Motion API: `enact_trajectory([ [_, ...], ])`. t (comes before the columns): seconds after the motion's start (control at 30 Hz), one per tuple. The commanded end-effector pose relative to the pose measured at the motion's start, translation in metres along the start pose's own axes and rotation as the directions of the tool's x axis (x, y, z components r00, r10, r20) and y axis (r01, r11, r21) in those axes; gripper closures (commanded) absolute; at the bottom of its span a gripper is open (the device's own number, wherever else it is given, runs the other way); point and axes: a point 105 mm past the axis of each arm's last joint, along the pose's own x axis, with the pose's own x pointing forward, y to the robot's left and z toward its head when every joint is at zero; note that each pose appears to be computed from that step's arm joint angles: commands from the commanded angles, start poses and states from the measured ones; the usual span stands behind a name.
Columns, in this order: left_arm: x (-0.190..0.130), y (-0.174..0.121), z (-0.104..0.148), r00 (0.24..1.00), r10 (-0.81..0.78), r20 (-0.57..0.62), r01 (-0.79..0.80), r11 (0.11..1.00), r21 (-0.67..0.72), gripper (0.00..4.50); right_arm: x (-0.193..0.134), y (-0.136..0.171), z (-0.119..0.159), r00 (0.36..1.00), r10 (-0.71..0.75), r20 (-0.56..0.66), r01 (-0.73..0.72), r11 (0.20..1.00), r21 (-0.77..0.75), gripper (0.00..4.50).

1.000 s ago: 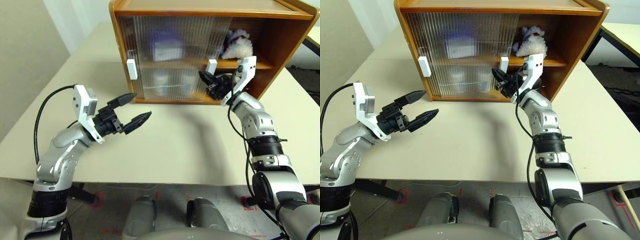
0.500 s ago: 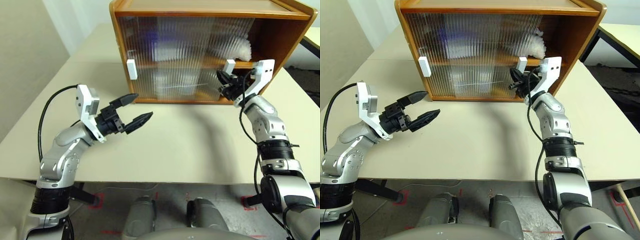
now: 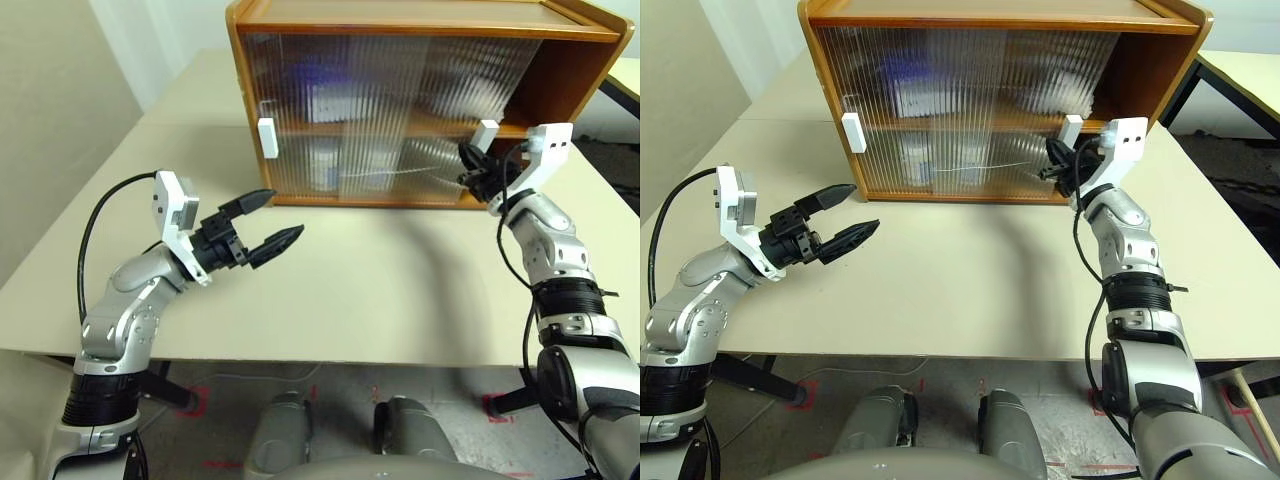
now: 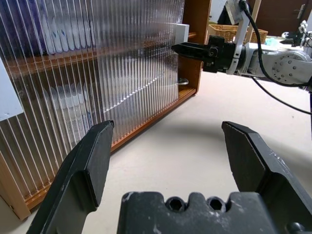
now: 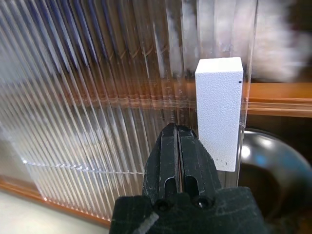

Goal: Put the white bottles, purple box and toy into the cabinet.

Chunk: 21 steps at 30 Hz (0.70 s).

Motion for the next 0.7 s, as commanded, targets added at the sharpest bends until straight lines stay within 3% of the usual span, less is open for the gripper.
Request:
enact_trajectory([
  [0.03,0.004,-0.003,0.002,1.0,-0.025,0.001,0.025,1.0,0.015,0.0,-0.006,-0.023,0.003,0.995,-0.095,-0.002,0.095,0.995,-0.005,4.49],
  [0.7,0.004,-0.005,0.002,1.0,-0.017,0.003,0.017,1.0,0.012,0.0,-0.023,-0.075,0.007,0.953,-0.296,-0.057,0.291,0.953,-0.079,4.49],
])
